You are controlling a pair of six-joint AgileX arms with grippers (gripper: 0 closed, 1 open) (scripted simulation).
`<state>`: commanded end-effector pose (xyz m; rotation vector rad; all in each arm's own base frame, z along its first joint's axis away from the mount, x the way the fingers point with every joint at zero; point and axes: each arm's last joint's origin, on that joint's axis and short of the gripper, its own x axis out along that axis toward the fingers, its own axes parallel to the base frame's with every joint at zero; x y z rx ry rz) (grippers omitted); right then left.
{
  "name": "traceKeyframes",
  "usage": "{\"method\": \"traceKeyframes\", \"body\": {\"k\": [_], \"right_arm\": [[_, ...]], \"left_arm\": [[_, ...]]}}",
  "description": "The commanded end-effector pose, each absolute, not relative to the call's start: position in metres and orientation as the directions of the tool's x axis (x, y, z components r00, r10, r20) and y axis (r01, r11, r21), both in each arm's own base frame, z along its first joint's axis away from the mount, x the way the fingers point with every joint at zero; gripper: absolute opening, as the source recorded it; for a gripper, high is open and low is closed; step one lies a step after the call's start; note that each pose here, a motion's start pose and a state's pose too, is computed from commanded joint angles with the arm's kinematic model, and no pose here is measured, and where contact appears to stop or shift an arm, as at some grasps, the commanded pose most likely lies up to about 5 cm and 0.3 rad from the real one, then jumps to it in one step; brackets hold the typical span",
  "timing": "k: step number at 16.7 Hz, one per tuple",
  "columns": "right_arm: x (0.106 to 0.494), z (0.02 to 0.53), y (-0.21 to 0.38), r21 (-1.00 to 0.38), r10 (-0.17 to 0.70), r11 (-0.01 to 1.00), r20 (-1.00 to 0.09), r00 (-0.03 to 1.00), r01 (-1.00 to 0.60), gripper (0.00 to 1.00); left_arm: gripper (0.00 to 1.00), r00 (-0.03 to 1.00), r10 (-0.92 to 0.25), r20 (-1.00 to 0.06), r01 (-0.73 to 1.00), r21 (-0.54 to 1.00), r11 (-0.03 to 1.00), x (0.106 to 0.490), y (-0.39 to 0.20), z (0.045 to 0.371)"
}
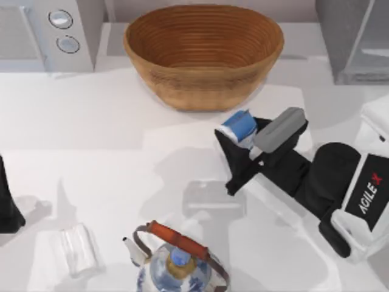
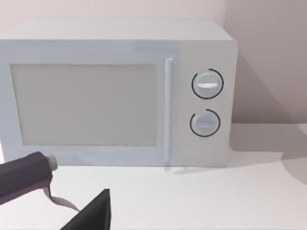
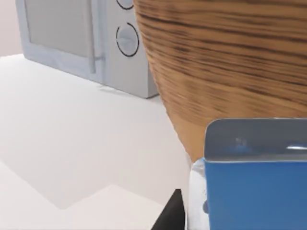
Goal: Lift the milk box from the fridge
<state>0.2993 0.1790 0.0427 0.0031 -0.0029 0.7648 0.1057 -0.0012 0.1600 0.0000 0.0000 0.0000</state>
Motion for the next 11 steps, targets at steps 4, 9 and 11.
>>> {"method": "traceKeyframes", "body": {"k": [4,9,11], "right_arm": [[0.2993,0.0427,0.179,0.002,0.692,0.722,0.004,0.722,-0.692,0.9],[0.2993,0.0427,0.179,0.002,0.692,0.722,0.004,0.722,-0.692,1.0],[0.2993,0.0427,0.179,0.002,0.692,0.722,0.004,0.722,-0.692,1.0]], "left_arm": [[1.0,1.0,0.0,0.0,0.0,0.0,1.0,0.1057,-0.0012,0.16],[1.0,1.0,0.0,0.0,0.0,0.0,1.0,0.1057,-0.0012,0.16],[1.0,1.0,0.0,0.0,0.0,0.0,1.0,0.1057,-0.0012,0.16]]}}
